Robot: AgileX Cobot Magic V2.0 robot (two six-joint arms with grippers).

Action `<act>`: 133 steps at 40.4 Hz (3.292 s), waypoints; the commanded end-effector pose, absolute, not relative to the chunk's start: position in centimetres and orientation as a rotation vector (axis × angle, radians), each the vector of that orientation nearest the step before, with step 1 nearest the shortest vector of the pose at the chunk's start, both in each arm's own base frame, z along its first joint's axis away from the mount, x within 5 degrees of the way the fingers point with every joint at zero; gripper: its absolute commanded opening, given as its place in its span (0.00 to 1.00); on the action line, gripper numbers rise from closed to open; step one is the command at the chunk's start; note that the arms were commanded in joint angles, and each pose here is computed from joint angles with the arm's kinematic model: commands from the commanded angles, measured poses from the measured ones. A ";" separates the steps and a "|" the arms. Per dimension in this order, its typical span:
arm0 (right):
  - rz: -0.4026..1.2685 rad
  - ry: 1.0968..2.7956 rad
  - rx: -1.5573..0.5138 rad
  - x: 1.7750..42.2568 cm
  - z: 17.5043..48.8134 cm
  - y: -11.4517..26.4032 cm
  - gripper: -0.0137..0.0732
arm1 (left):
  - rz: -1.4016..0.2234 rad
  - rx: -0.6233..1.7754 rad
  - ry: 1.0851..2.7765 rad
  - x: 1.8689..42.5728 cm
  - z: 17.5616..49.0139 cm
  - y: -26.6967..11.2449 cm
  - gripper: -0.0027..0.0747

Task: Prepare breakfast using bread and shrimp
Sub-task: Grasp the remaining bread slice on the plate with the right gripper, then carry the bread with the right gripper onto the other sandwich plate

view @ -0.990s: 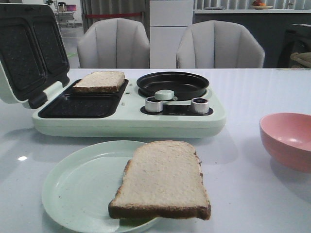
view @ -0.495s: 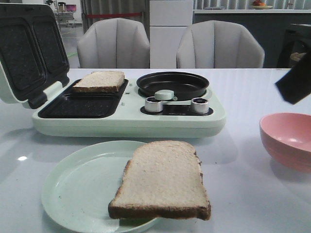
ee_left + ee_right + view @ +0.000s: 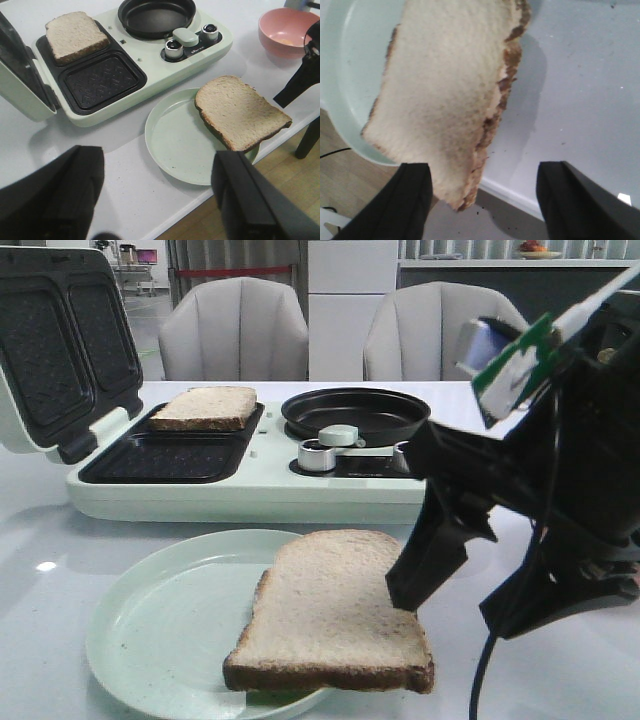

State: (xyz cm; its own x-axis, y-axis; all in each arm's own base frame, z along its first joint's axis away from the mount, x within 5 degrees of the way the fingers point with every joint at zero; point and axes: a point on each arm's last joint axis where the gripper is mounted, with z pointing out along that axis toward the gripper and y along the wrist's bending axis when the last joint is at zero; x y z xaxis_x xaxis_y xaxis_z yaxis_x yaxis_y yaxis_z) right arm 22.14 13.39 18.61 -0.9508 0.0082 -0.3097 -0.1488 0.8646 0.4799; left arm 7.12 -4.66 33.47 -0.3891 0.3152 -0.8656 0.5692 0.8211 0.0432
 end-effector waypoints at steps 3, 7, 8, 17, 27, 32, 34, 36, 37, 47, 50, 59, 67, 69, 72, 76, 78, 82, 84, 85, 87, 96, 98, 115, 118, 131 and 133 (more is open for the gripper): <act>0.756 2.711 -0.082 23.6 18.7 14.1 0.79 | -0.358 0.614 1.918 7.3 34.9 -4.8 0.69; 0.771 2.734 -0.127 24.3 18.5 14.8 0.79 | -0.358 0.614 1.918 7.3 34.9 -4.8 0.69; 0.778 2.738 -0.131 24.4 18.5 15.0 0.79 | -0.358 0.614 1.918 7.3 34.9 -4.8 0.69; 0.812 2.719 -0.130 25.9 19.1 15.8 0.79 | -0.358 0.614 1.918 7.3 34.9 -4.8 0.69; 0.851 2.758 -0.121 27.2 18.4 16.8 0.79 | -0.358 0.614 1.918 7.3 34.9 -4.8 0.69; 0.853 2.764 -0.130 27.3 18.3 16.9 0.74 | -0.358 0.614 1.918 7.3 34.9 -4.8 0.69; 0.854 2.764 -0.135 27.2 18.3 16.9 0.69 | -0.358 0.614 1.918 7.3 34.9 -4.8 0.69; 0.854 2.764 -0.133 27.3 18.3 16.8 0.62 | -0.358 0.614 1.918 7.3 34.9 -4.8 0.69; 0.854 2.764 -0.133 27.3 18.3 16.8 0.57 | -0.358 0.614 1.918 7.3 34.9 -4.8 0.69; 0.858 2.757 -0.155 27.1 18.7 16.8 0.30 | -0.358 0.614 1.918 7.3 34.9 -4.8 0.69; 0.860 2.741 -0.167 26.9 19.3 16.7 0.25 | -0.358 0.614 1.918 7.3 34.9 -4.8 0.69; 0.893 2.622 -0.215 25.9 23.1 16.3 0.20 | -0.358 0.614 1.918 7.3 34.9 -4.8 0.69; 0.969 2.419 -0.251 25.6 29.2 16.4 0.20 | -0.358 0.614 1.918 7.3 34.9 -4.8 0.69; 0.999 2.374 -0.246 25.9 30.5 16.6 0.20 | -0.358 0.614 1.918 7.3 34.9 -4.8 0.69; 1.022 2.316 -0.238 26.8 32.0 17.2 0.20 | -0.358 0.614 1.918 7.3 34.9 -4.8 0.69; 1.028 2.252 -0.234 28.6 33.2 18.5 0.20 | -0.358 0.614 1.918 7.3 34.9 -4.8 0.69; 1.026 2.239 -0.233 29.7 33.3 19.2 0.20 | -0.358 0.614 1.918 7.3 34.9 -4.8 0.69; 1.031 2.213 -0.244 32.0 33.3 21.1 0.20 | -0.358 0.614 1.918 7.3 34.9 -4.8 0.69; 1.034 2.206 -0.250 33.3 33.1 22.1 0.20 | -0.358 0.614 1.918 7.3 34.9 -4.8 0.69; 1.037 2.193 -0.251 33.9 33.3 22.4 0.20 | -0.358 0.614 1.918 7.3 34.9 -4.8 0.69; 1.047 2.199 -0.246 35.5 32.6 23.3 0.20 | -0.358 0.614 1.918 7.3 34.9 -4.8 0.69; 1.117 2.180 -0.236 40.7 30.6 26.5 0.20 | -0.358 0.614 1.918 7.3 34.9 -4.8 0.69; 1.132 2.175 -0.236 41.5 30.1 27.0 0.20 | -0.358 0.614 1.918 7.3 34.9 -4.8 0.69; 1.147 2.240 -0.244 44.0 25.8 28.6 0.49 | -0.358 0.614 1.918 7.3 34.9 -4.8 0.69; 1.149 2.242 -0.247 43.9 25.8 28.6 0.50 | -0.356 0.614 1.917 7.3 34.9 -4.8 0.69; 1.177 2.275 -0.302 43.3 25.9 28.8 0.71 | -0.356 0.614 1.917 7.3 34.9 -4.8 0.69; 1.188 2.279 -0.305 43.2 25.9 28.8 0.74 | -0.356 0.614 1.917 7.3 34.9 -4.8 0.69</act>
State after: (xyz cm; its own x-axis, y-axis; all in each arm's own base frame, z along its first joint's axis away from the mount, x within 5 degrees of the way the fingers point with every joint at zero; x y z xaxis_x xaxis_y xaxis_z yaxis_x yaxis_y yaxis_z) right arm 43.94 28.81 20.43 -0.8690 0.0068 -0.4947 -0.3724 0.6492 0.6632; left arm 7.10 -4.67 33.46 -0.3913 0.3149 -0.8647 0.5698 0.8207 0.0411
